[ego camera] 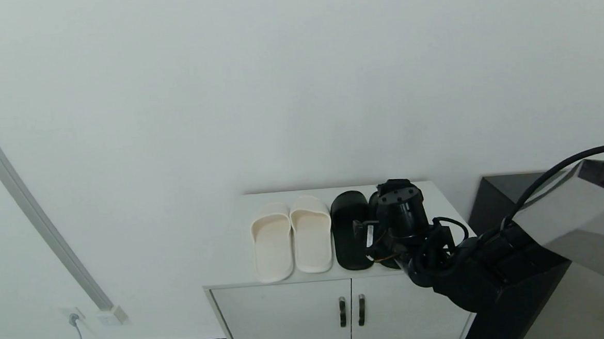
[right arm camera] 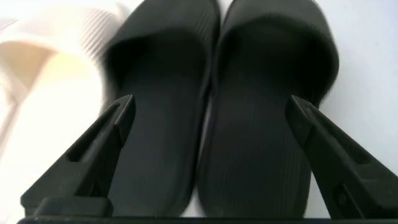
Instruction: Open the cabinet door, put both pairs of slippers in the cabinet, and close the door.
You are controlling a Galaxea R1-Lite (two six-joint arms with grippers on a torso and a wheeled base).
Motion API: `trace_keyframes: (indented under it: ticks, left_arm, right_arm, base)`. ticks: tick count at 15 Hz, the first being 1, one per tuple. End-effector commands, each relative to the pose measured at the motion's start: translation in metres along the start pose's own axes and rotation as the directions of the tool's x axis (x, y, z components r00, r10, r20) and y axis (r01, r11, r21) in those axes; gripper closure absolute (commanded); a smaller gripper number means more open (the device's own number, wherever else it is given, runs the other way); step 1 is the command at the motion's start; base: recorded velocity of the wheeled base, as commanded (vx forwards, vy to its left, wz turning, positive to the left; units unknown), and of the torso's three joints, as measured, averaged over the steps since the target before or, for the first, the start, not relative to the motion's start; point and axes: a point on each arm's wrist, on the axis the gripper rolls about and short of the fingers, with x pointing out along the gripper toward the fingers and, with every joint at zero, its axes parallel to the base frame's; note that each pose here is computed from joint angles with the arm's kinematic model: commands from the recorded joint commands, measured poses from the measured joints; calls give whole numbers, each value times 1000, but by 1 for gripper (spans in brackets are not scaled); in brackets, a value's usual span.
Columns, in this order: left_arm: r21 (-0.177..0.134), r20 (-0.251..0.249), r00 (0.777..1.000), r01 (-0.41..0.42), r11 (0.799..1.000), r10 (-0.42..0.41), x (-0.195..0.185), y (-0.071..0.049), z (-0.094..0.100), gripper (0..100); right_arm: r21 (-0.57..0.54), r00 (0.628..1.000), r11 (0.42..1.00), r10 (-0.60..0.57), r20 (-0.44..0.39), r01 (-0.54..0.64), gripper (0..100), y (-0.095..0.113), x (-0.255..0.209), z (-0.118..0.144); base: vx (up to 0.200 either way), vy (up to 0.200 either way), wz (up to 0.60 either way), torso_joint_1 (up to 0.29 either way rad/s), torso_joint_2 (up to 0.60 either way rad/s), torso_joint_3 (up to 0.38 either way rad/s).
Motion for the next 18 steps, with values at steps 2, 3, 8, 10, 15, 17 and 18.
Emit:
trace_keyframes:
  ticks: [2,3,8,10,15,17,18]
  left_arm:
    - [0,0,1000,-1,1000,1,0,0,0,100]
    - [-2,-1,1000,-1,1000,1,0,0,0,100]
    - [-13,2,1000,-1,1000,1,0,0,0,100]
    - [-14,3,1000,-3,1000,3,0,0,1,100]
    - [-14,2,1000,-1,1000,1,0,0,1,100]
    - [-14,0,1000,-1,1000,1,0,0,0,100]
    - [-14,0,1000,-1,1000,1,0,0,0,100]
  right_arm:
    - [-14,1000,1000,-14,-13,14,0,0,3,-8]
    - [-24,1000,999,-28,-14,27,0,1,6,-11]
    - [-66,998,996,-49,48,53,0,-1,43,-19]
    - [-72,995,996,-53,82,59,0,-1,57,-18]
    - [-56,992,995,-78,100,84,0,-3,86,-23]
    - [-55,990,994,-84,114,91,0,-4,94,-22]
    - [-71,989,993,-88,116,97,0,-5,98,-22]
  base:
    - [0,0,0,0,0,0]
    - [0,0,0,0,0,0]
    - [0,0,0,0,0,0]
    - [0,0,0,0,0,0]
    - [0,0,0,0,0,0]
    - [0,0,0,0,0,0]
    - [0,0,0,0,0,0]
